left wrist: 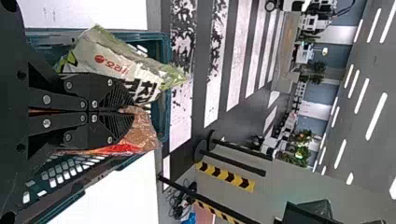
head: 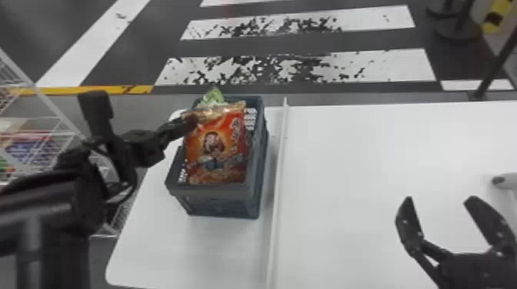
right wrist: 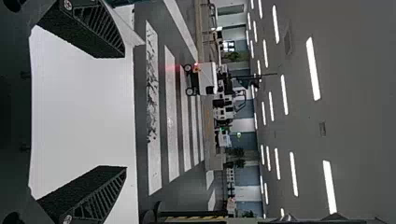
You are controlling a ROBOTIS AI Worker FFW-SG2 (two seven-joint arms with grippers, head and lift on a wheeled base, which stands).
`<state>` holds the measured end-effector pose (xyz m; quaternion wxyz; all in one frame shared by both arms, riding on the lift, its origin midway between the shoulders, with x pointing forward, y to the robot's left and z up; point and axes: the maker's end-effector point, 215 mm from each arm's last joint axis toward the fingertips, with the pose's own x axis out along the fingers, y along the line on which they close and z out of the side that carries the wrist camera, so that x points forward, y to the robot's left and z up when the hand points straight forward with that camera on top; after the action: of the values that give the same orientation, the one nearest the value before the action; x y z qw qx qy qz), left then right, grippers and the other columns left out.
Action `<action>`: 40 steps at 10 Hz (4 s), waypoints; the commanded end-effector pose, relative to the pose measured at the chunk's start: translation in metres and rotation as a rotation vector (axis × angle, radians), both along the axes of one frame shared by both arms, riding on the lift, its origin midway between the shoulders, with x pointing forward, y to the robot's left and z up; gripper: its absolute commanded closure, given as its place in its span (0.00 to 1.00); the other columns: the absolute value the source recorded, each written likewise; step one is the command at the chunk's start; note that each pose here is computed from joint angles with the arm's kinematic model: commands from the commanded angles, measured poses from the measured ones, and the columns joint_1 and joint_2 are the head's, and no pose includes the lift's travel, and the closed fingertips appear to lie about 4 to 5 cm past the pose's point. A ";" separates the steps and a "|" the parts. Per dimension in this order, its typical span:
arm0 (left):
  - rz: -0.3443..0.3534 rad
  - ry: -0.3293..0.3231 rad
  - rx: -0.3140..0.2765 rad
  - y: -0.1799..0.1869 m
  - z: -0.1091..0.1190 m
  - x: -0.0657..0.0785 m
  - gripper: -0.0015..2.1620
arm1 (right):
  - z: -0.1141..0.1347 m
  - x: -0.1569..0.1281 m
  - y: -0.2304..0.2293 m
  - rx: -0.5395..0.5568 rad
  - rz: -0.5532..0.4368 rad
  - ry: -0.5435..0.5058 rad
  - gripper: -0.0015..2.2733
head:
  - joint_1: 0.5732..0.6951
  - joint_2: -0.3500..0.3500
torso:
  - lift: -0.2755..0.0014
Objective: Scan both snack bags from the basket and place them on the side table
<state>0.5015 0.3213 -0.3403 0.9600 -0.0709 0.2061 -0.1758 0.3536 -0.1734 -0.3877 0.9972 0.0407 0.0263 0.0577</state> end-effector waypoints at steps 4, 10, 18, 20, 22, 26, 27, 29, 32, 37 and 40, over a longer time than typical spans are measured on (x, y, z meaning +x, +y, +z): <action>0.053 -0.105 -0.065 0.010 0.080 -0.018 0.99 | -0.004 0.010 0.002 -0.003 0.004 0.019 0.03 | 1.00 0.80 | 0.73; 0.007 -0.187 -0.277 -0.036 0.142 -0.036 0.99 | -0.005 0.013 0.007 -0.029 0.017 0.024 0.03 | 1.00 0.77 | 0.73; -0.194 0.049 -0.575 -0.170 0.032 -0.008 0.99 | -0.007 0.011 0.004 -0.035 0.005 0.026 0.03 | 1.00 0.53 | 0.73; -0.222 0.080 -0.599 -0.210 -0.007 -0.001 0.99 | -0.007 0.013 0.003 -0.033 0.003 0.025 0.03 | 1.00 0.46 | 0.73; -0.286 0.112 -0.549 -0.262 -0.036 -0.003 0.99 | -0.007 0.015 -0.002 -0.032 -0.005 0.022 0.03 | 1.00 0.39 | 0.73; -0.409 0.173 -0.339 -0.334 -0.082 -0.025 0.84 | -0.008 0.016 -0.008 -0.028 -0.016 0.025 0.03 | 1.00 0.20 | 0.73; -0.407 0.181 -0.278 -0.343 -0.089 -0.028 0.13 | -0.009 0.016 -0.009 -0.029 -0.017 0.026 0.03 | 1.00 0.17 | 0.73; -0.392 0.149 -0.160 -0.336 -0.091 -0.027 0.01 | -0.011 0.016 -0.009 -0.029 -0.017 0.029 0.03 | 1.00 0.13 | 0.73; -0.288 0.002 0.000 -0.297 -0.042 -0.002 0.03 | -0.019 0.017 -0.008 -0.031 -0.011 0.053 0.03 | 1.00 0.18 | 0.73; -0.058 -0.366 0.097 -0.179 0.031 0.030 0.03 | -0.092 0.021 -0.014 -0.057 -0.003 0.344 0.02 | 1.00 0.35 | 0.73; 0.040 -0.422 0.084 -0.122 0.033 0.020 0.03 | -0.128 0.020 -0.030 -0.061 0.020 0.528 0.03 | 1.00 0.45 | 0.73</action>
<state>0.5250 0.1876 -0.3073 0.9856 0.0039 0.0120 -0.1688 0.3745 -0.1997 -0.5091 0.9610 0.0229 0.2698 0.0561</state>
